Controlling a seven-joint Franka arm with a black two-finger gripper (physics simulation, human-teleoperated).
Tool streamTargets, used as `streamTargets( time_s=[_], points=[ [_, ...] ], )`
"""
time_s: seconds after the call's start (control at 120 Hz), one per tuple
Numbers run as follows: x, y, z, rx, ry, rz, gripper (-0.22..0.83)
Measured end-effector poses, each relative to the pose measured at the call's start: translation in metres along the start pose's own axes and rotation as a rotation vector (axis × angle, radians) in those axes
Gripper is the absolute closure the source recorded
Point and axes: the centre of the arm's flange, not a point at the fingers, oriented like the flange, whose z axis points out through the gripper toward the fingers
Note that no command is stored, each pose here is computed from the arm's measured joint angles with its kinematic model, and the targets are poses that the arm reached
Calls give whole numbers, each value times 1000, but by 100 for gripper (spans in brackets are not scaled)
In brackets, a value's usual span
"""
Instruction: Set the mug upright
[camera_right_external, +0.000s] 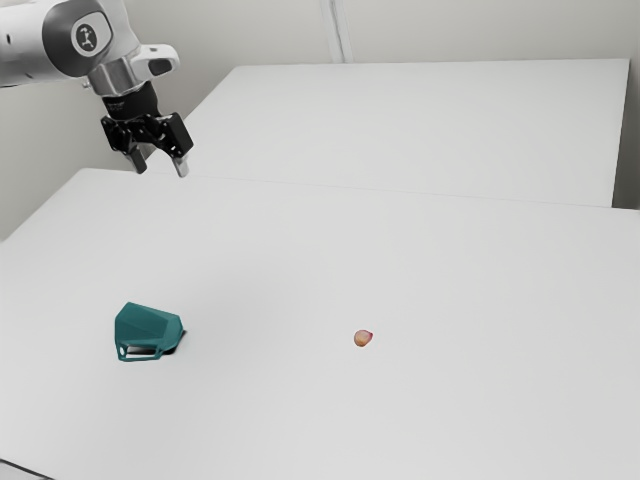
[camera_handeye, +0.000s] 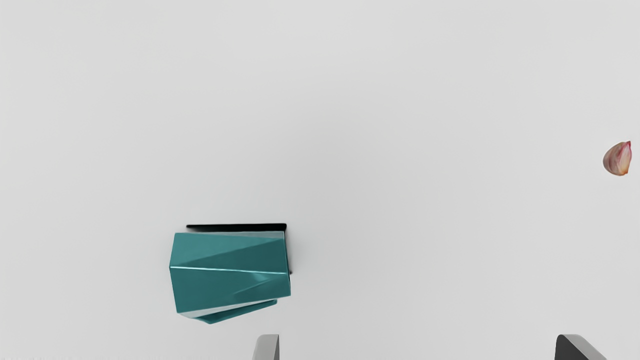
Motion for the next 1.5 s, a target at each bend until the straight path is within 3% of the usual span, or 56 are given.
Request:
streamTargets(
  time_s=[0.367,0.55,0.617,0.758,0.9,1.267,1.5],
  points=[
    [-1,3,10,-15,-24,-11,0],
    [-29,10,-14,-123,-32,5,0],
    [-40,-16,-13,-186,-48,-28,0],
    [-77,-121,3,-335,-54,-187,0],
    [-102,-164,35,-457,-68,-223,0],
    [-124,-213,148,-628,-72,-220,0],
    [-115,-250,212,-673,-41,-233,0]
  ],
)
